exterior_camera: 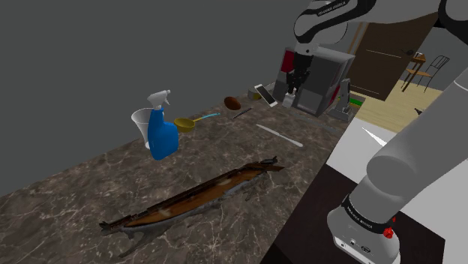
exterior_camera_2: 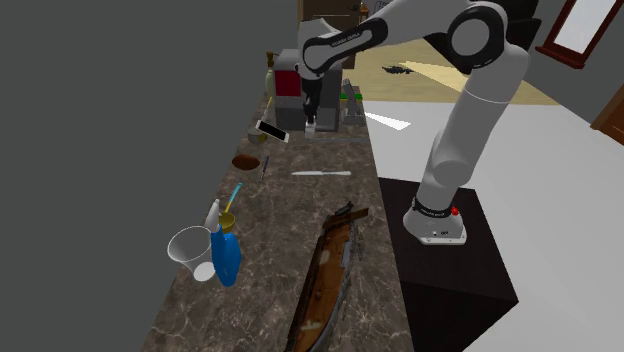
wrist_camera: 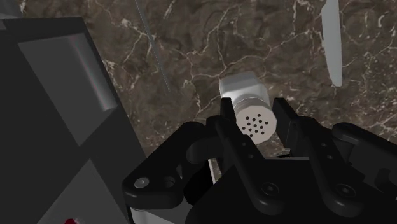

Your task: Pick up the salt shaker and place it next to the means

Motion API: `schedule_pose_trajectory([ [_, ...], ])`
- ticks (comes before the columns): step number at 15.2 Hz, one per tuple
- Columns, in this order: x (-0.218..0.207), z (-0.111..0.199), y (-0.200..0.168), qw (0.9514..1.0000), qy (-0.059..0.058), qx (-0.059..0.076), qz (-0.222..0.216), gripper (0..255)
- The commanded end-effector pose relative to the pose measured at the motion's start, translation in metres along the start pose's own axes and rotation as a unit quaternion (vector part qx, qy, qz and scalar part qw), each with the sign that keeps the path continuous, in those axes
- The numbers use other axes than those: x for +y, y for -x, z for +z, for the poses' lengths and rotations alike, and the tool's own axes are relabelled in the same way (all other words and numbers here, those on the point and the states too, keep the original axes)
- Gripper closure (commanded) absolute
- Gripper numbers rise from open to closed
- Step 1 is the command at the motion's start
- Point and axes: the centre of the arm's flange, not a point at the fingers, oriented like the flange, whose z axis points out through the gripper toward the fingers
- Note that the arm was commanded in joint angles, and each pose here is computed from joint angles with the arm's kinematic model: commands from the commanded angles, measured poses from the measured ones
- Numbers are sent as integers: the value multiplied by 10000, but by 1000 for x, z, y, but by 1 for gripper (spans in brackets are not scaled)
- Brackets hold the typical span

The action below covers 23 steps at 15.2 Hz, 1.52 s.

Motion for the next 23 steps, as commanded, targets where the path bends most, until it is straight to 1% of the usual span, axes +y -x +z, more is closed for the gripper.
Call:
schedule_pose_trajectory([
  [1, 0, 11, -1, 10000, 0, 3, 0, 255],
  [12, 1, 71, -1, 10000, 0, 3, 0, 255],
  [20, 1, 71, -1, 10000, 0, 3, 0, 255],
  [21, 1, 71, -1, 10000, 0, 3, 0, 0],
  [23, 1, 71, -1, 10000, 0, 3, 0, 0],
])
